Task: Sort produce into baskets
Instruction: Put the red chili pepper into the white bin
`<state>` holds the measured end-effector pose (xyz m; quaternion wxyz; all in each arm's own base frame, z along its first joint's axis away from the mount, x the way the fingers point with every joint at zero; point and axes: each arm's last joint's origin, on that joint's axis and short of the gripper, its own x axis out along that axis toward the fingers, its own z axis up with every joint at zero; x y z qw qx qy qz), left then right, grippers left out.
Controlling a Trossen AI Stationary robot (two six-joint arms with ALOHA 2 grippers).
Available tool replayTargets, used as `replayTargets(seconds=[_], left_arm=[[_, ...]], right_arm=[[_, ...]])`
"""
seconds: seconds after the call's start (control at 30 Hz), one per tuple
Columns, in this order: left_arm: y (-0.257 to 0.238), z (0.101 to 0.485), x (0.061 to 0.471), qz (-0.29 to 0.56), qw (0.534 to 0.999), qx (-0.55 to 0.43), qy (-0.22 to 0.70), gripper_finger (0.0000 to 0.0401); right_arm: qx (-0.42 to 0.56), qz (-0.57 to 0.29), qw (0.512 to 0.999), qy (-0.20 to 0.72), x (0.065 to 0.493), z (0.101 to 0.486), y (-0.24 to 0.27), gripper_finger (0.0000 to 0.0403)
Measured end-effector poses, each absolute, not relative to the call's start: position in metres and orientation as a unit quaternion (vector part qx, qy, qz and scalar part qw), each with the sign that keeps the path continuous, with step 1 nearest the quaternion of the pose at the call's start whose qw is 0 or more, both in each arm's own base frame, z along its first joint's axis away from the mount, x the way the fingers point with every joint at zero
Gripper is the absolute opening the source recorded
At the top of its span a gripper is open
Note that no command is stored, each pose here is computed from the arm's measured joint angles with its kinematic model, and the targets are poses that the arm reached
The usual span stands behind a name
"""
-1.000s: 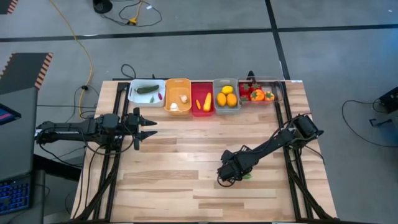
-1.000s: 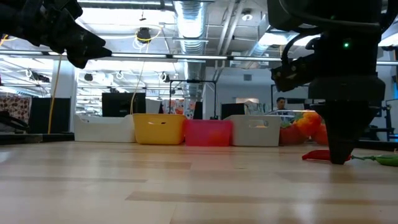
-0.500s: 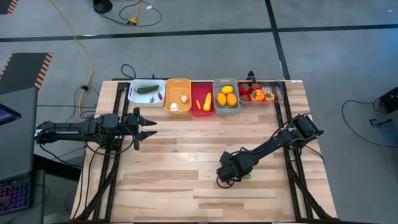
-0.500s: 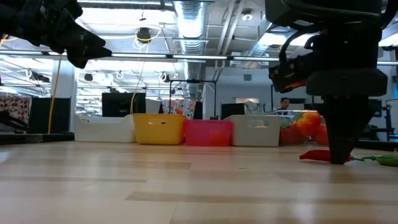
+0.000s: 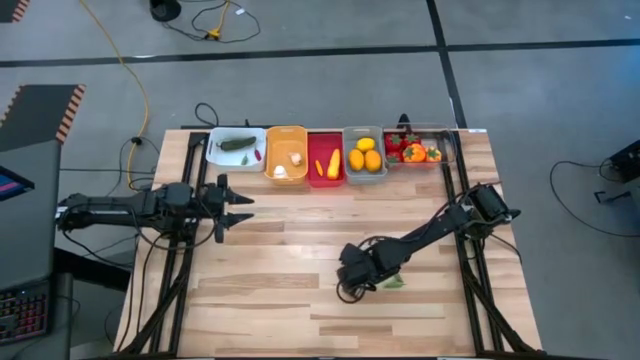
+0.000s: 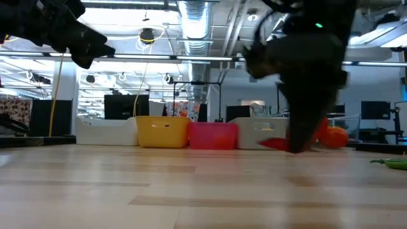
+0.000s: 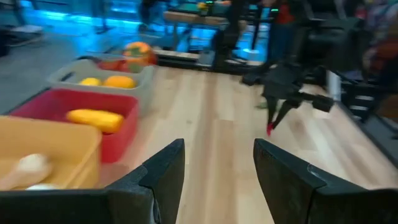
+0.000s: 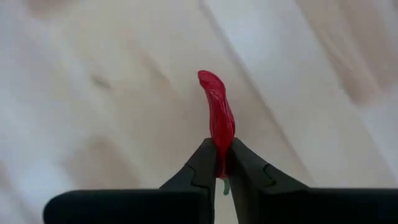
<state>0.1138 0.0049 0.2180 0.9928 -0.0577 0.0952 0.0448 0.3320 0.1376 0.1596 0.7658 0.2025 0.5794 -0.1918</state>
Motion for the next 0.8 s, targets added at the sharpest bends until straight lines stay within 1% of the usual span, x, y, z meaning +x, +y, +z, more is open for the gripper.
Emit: replayTargets(seconds=[0.2,0.4,0.63,0.8], left_arm=[[0.002,0.216,0.132,-0.016,0.996,-0.061,0.058,0.0178],[0.001,0.205,0.152,-0.04,0.994,-0.072,0.078,0.0178],[-0.008,0.195,0.172,-0.066,0.993,-0.058,0.083,0.0178],[-0.015,0.189,0.181,-0.081,0.992,-0.056,0.083,0.0178]], right_arm=[[0.226,-0.117,0.838,0.483,0.363,0.17,0.13,0.006],[0.23,-0.074,0.887,0.393,0.386,0.184,0.117,0.0061],[0.221,-0.056,0.926,0.3,0.406,0.199,0.094,0.0061],[0.215,-0.052,0.938,0.266,0.412,0.205,0.083,0.0061]])
